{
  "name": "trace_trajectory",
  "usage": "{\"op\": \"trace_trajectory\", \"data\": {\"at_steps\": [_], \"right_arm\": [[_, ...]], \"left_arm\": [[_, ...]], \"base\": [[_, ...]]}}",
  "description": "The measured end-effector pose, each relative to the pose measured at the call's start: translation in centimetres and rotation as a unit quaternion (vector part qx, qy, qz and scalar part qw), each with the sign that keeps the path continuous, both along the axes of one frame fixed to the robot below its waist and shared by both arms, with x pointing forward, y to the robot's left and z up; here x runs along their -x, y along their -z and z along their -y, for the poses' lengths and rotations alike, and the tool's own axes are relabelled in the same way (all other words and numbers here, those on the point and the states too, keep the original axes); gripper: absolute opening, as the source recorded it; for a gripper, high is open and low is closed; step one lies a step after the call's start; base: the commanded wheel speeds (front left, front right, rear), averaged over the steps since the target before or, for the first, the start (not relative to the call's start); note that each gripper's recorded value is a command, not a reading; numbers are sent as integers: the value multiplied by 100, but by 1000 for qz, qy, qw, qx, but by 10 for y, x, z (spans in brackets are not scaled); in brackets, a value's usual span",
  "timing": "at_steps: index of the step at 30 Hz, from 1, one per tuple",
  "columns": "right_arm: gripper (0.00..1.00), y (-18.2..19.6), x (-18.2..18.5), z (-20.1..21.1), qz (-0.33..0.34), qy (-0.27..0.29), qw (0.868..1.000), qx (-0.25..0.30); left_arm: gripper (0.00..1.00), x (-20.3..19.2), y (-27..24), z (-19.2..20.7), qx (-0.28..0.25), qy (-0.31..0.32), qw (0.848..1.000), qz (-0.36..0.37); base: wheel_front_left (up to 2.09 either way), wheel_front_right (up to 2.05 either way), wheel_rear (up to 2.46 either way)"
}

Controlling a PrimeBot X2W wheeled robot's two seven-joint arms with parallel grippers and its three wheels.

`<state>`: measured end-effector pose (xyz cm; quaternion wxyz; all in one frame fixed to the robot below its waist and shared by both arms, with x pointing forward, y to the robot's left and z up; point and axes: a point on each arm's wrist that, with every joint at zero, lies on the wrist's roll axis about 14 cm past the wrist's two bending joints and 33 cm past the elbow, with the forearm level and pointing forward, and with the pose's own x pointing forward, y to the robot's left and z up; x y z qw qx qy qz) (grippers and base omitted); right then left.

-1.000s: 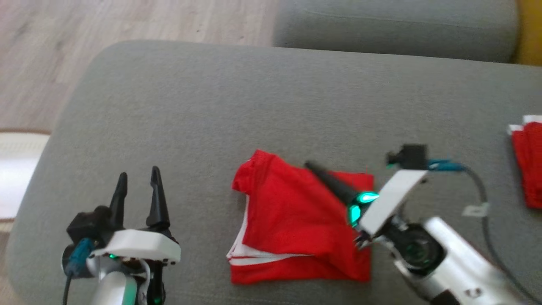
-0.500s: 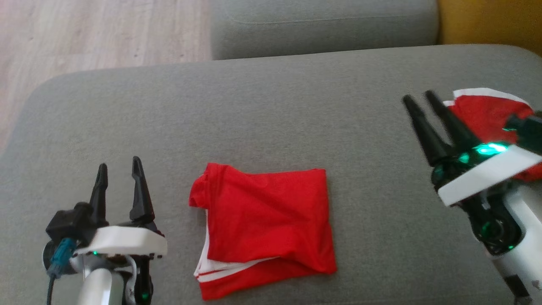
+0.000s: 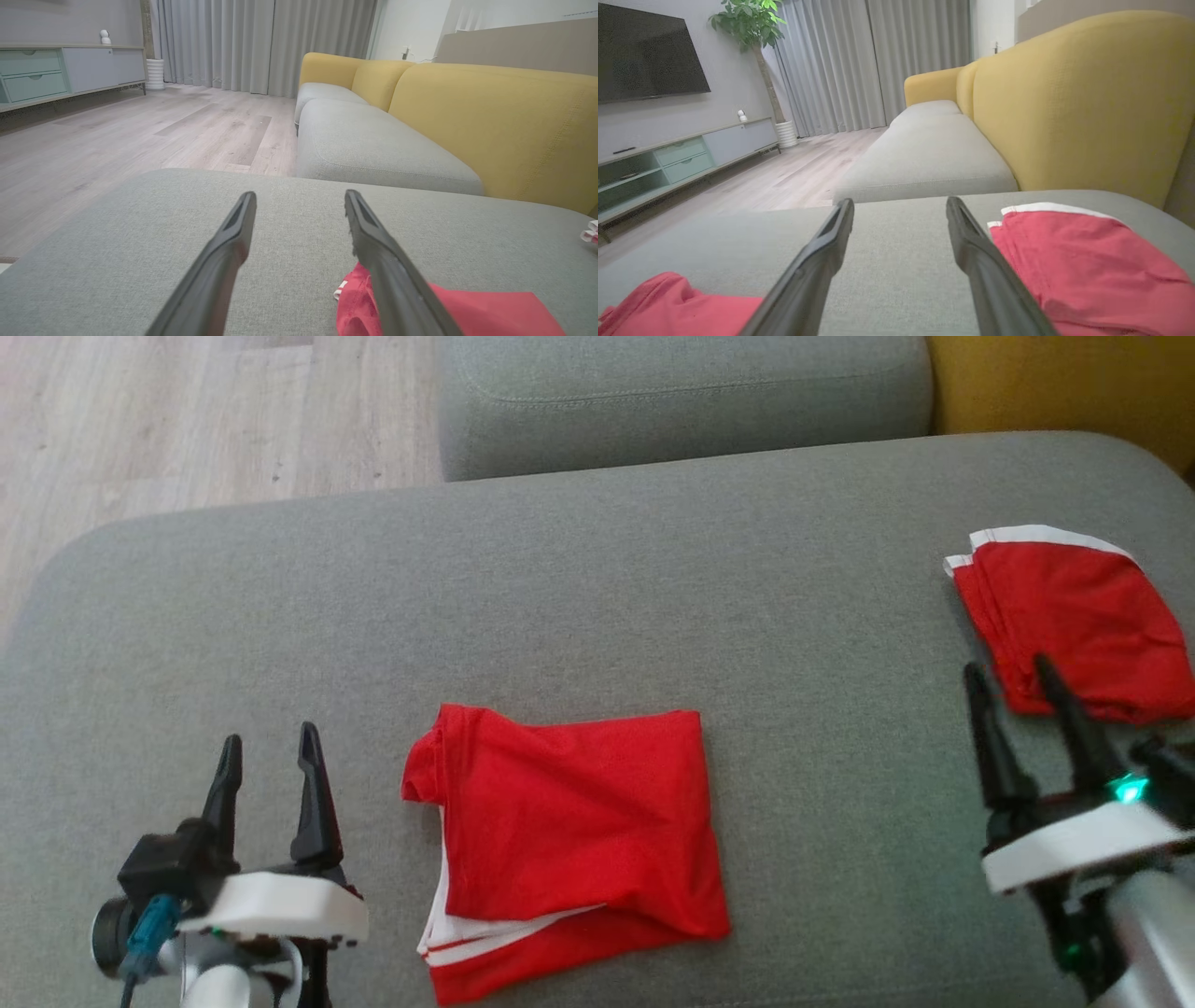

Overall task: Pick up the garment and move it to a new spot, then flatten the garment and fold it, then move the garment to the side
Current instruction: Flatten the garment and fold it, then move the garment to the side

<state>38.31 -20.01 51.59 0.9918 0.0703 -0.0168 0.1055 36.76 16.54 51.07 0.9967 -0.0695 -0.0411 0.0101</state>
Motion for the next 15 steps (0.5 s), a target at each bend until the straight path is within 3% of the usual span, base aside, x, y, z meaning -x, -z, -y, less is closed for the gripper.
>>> {"op": "trace_trajectory", "data": {"at_steps": [10, 13, 15], "right_arm": [[100, 20, 7, -32, -27, -31, 999, 3], [100, 41, 14, -63, -89, -76, 993, -10], [100, 62, 20, -88, -152, -115, 982, -8]], "left_arm": [[100, 5, -1, -6, 2, -9, 1000, 2], [100, 7, -1, -8, 2, -11, 1000, 1], [100, 10, 0, -10, 4, -14, 1000, 1]], "base": [[0, 0, 0], [0, 0, 0], [0, 0, 0]]}}
